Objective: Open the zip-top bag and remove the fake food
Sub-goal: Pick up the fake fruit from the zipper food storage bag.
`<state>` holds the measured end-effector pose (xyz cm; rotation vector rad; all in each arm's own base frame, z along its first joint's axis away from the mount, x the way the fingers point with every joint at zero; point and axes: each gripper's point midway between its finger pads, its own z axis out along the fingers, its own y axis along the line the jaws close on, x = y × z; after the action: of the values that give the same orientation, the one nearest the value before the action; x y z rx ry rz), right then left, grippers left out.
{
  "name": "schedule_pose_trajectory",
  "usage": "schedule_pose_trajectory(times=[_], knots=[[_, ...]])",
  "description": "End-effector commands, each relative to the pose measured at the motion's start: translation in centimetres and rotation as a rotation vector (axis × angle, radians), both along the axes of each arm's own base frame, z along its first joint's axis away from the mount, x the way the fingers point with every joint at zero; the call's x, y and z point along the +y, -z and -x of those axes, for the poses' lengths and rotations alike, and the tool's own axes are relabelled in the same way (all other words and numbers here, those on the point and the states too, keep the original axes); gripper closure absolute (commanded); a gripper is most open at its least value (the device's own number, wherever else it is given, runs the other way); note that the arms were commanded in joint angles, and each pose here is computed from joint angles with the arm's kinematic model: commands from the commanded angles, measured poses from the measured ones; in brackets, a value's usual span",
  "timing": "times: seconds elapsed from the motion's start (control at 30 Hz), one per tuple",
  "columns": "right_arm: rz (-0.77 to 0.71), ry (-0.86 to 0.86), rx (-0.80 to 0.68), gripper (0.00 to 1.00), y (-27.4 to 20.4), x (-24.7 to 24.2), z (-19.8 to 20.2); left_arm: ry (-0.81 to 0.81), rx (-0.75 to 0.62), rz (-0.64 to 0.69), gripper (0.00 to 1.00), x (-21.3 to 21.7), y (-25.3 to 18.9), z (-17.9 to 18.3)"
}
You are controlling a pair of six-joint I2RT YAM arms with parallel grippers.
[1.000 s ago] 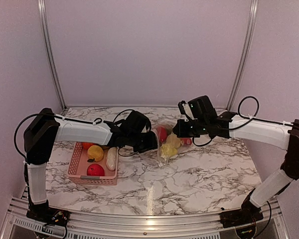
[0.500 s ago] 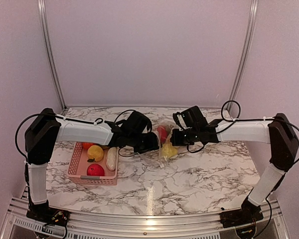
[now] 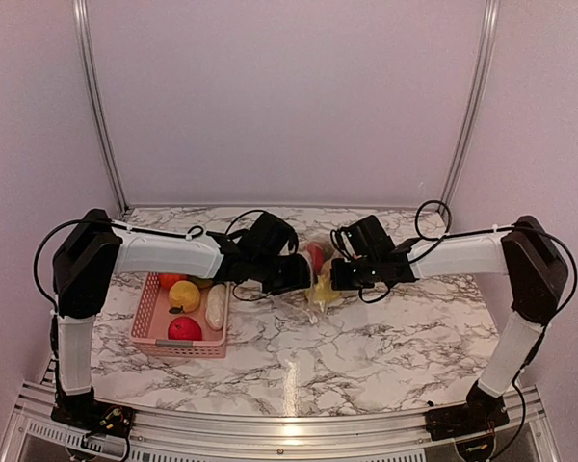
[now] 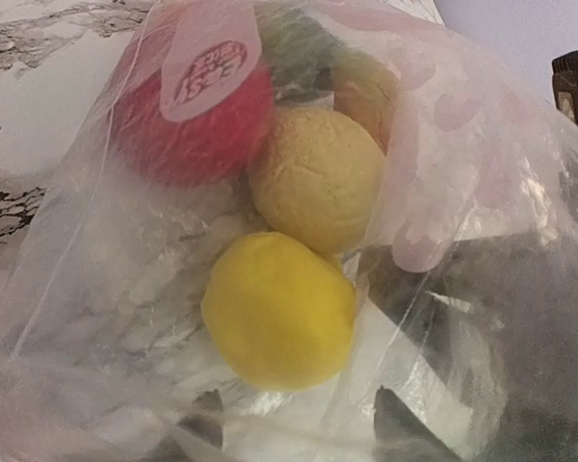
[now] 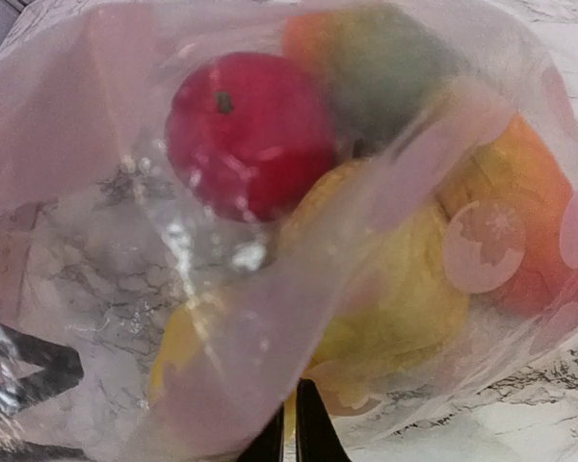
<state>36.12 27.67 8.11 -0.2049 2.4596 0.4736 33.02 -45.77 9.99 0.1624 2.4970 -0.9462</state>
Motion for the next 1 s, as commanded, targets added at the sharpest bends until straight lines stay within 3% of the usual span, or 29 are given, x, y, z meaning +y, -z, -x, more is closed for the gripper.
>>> schedule_pose_trajectory(times=[0.0,0.3,0.53,0.7,0.83,0.97], knots=[[0.018,0.017,0.014,0.94,1.6,-0.5,-0.4,0.017,0.012,-0.060,0.45,-0.2,1.5,-0.2],[0.030,-0.012,0.022,0.82,2.4,-0.3,-0.2,-0.009,-0.005,-0.149,0.32,0.5,2.8,-1.2],[0.032,-0.041,0.028,0.62,2.8,0.1,-0.1,-0.047,-0.027,-0.174,0.20,1.0,3.3,-2.7],[0.053,-0.055,0.033,0.49,3.0,0.1,-0.1,-0.057,-0.026,-0.167,0.18,1.0,3.4,-3.6],[0.062,-0.054,0.042,0.51,3.2,-0.1,0.0,-0.063,-0.035,-0.174,0.17,0.8,3.4,-4.1],[0.060,-0.033,0.027,0.64,1.8,-0.7,0.2,-0.068,-0.039,-0.167,0.17,0.7,3.3,-4.4]])
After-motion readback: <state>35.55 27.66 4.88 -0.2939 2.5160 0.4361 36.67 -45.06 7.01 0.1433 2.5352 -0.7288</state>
